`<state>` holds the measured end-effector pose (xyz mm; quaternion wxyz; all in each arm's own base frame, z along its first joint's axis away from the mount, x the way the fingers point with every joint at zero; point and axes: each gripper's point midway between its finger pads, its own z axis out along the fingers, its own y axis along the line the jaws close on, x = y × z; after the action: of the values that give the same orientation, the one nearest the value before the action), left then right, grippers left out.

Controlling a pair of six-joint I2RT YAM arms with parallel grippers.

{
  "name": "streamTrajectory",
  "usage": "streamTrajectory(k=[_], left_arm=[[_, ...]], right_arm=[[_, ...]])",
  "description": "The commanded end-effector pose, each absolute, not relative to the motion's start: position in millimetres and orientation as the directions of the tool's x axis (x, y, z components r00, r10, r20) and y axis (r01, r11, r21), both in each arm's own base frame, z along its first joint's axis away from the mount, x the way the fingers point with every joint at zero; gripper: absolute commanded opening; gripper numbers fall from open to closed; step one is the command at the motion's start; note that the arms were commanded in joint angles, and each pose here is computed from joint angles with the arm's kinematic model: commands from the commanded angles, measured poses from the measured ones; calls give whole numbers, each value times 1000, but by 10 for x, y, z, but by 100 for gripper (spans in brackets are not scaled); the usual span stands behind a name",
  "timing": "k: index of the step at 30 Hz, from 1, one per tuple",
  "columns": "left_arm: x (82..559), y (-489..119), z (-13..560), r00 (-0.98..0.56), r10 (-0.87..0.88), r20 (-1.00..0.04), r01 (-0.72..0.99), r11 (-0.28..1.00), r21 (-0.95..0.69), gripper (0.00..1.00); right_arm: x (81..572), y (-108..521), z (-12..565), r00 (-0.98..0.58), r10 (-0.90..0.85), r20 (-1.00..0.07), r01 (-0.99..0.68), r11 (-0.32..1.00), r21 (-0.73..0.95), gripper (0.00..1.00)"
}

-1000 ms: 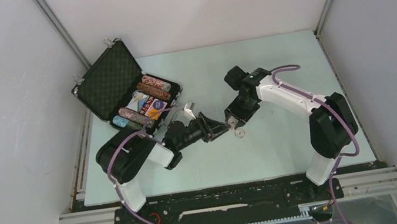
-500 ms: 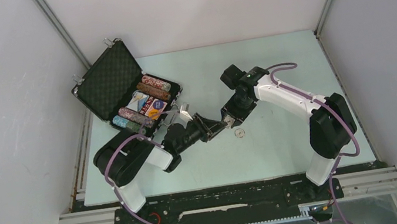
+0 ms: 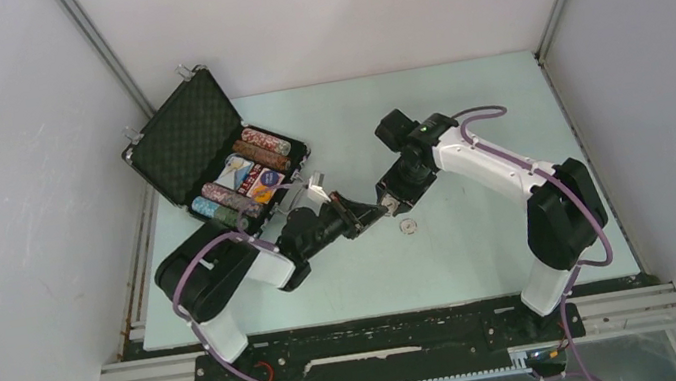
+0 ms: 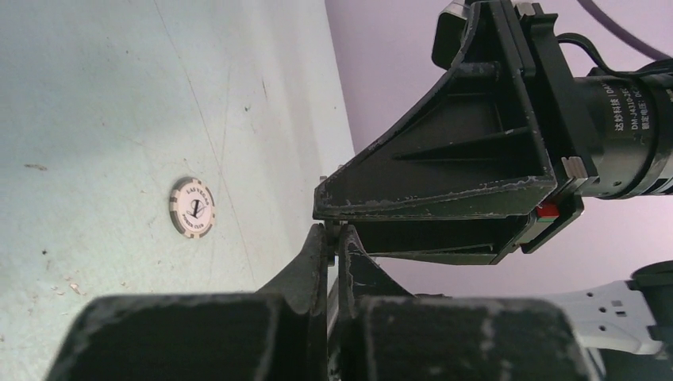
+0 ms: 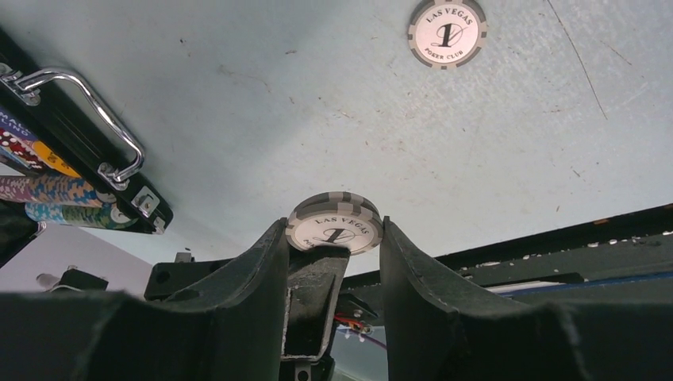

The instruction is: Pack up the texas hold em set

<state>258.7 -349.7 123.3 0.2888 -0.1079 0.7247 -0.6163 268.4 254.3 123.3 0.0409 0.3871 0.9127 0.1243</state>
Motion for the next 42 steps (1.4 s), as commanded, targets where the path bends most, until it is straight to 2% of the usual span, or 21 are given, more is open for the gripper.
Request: streamTrajectory(k=[1,7,8,9,10,17,22,26,28,32,37,42], left_arm=[[2702,-3540,1525,-741,-504,-444,351,273,-896,0],[2722,-3505,1546,-723,-491,-486,373,315,-873,0],[2726,-3514,1560,-724,-484,-492,380,316,-870,0],[2739,-3506,1538,-726,-476,-496,375,330,-866,0],[2761,-3489,1525,-726,-472,-501,371,344,-862,0],[3008,-3303,1419,-697,-374,-612,363,553,-750,0],[3422,-2924,1404,-671,-201,-714,370,744,-556,0],[3881,-2490,1443,-652,17,-758,342,899,-275,0],[4077,-2250,1452,-658,96,-747,299,944,-142,0],[4395,-1947,1423,-686,144,-713,260,964,-56,0],[4653,-1624,1281,-710,258,-655,232,964,129,0],[4896,-1481,1213,-721,275,-636,220,961,166,0]], right_arm=[[2741,2577,1430,-719,695,-13,654,682,327,26],[2877,2646,1575,-780,619,-88,524,724,449,82],[2906,2629,1622,-788,605,-112,497,733,464,87],[2939,2610,1657,-796,590,-133,470,742,477,97],[2969,2575,1716,-807,568,-163,432,756,491,99],[3247,2051,2128,-779,440,-447,111,798,592,100],[3245,1576,2148,-711,357,-607,23,873,487,100],[3198,1367,1996,-703,346,-622,23,884,467,100],[3167,1314,1927,-707,350,-614,22,879,476,100],[3118,1243,1825,-709,352,-611,19,876,483,99],[3085,1206,1751,-706,362,-609,16,868,497,99],[3092,1144,1723,-701,368,-611,23,868,497,98]])
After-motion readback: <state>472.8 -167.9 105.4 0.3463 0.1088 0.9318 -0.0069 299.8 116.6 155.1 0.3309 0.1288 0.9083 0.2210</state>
